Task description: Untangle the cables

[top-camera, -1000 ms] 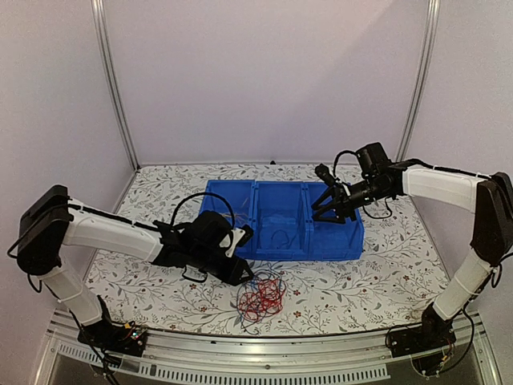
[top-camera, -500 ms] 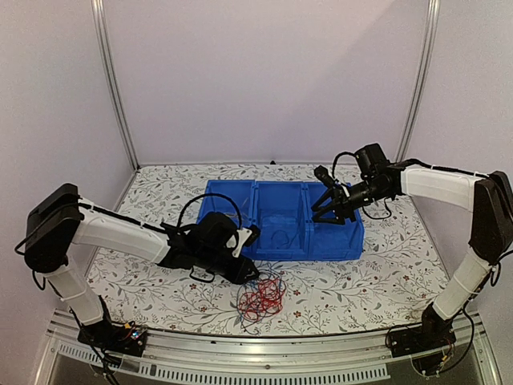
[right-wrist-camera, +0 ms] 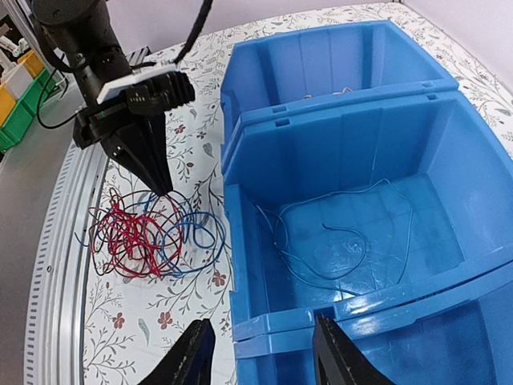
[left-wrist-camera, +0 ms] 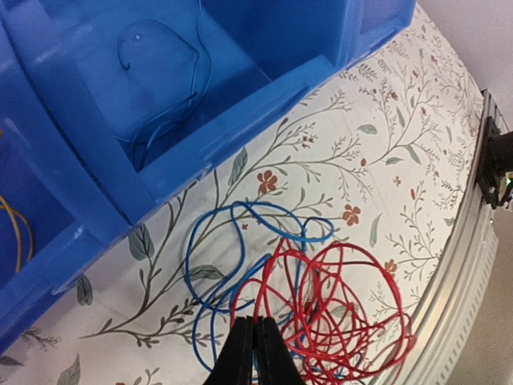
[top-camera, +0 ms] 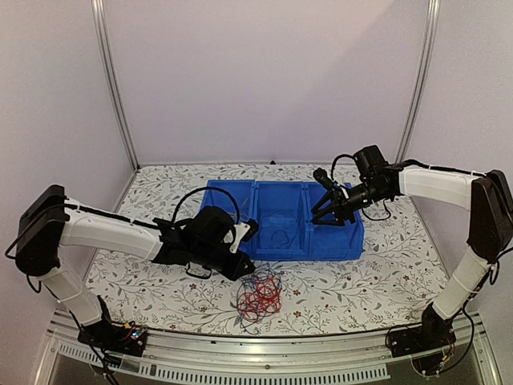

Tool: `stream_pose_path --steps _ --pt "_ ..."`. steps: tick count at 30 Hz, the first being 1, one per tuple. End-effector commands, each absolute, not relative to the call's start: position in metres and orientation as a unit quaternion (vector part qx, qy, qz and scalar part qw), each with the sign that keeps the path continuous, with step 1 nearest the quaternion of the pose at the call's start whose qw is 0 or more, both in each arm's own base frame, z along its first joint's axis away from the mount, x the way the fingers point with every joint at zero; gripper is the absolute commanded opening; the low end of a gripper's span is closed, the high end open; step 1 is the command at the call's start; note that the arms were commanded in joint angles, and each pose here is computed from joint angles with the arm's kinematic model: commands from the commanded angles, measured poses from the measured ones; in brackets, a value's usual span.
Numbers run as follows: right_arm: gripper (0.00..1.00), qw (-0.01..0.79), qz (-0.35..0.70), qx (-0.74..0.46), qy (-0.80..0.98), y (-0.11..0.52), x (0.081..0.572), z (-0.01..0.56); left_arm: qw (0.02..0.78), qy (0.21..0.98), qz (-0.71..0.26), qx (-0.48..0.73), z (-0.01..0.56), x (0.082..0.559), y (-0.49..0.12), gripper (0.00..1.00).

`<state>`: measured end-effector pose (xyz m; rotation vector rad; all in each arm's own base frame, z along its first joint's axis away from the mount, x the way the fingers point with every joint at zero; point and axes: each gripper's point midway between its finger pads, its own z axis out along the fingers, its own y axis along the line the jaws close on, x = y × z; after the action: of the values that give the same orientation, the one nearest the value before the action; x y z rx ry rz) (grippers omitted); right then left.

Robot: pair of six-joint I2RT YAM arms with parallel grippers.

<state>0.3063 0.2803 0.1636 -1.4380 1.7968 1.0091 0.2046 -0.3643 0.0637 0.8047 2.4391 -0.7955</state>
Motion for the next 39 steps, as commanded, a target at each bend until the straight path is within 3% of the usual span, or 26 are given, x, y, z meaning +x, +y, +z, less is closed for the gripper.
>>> stream_pose_path --steps 1,8,17,25,35,39 --pt "0.46 0.316 0.381 -0.548 0.674 0.282 0.311 0.169 0.294 0.854 -0.306 0.301 0.139 0.211 -0.367 0.00" --pt "0.45 0.320 0.434 -0.542 0.644 0.309 0.292 0.199 0.356 0.814 -0.334 0.313 0.202 0.207 -0.356 0.00" --pt "0.59 0.301 0.439 -0.600 0.597 0.387 0.220 0.232 0.440 0.777 -0.346 0.289 0.276 0.210 -0.336 0.00" --pt "0.66 0.332 0.446 -0.595 0.580 0.436 0.215 0.247 0.538 0.703 -0.395 0.245 0.383 0.208 -0.316 0.00" --pt "0.76 0.290 0.486 -0.599 0.566 0.479 0.190 0.228 0.579 0.650 -0.426 0.247 0.473 0.204 -0.320 0.00" --pt "0.72 0.261 0.500 -0.587 0.581 0.488 0.189 0.203 0.610 0.615 -0.437 0.244 0.520 0.201 -0.316 0.00"
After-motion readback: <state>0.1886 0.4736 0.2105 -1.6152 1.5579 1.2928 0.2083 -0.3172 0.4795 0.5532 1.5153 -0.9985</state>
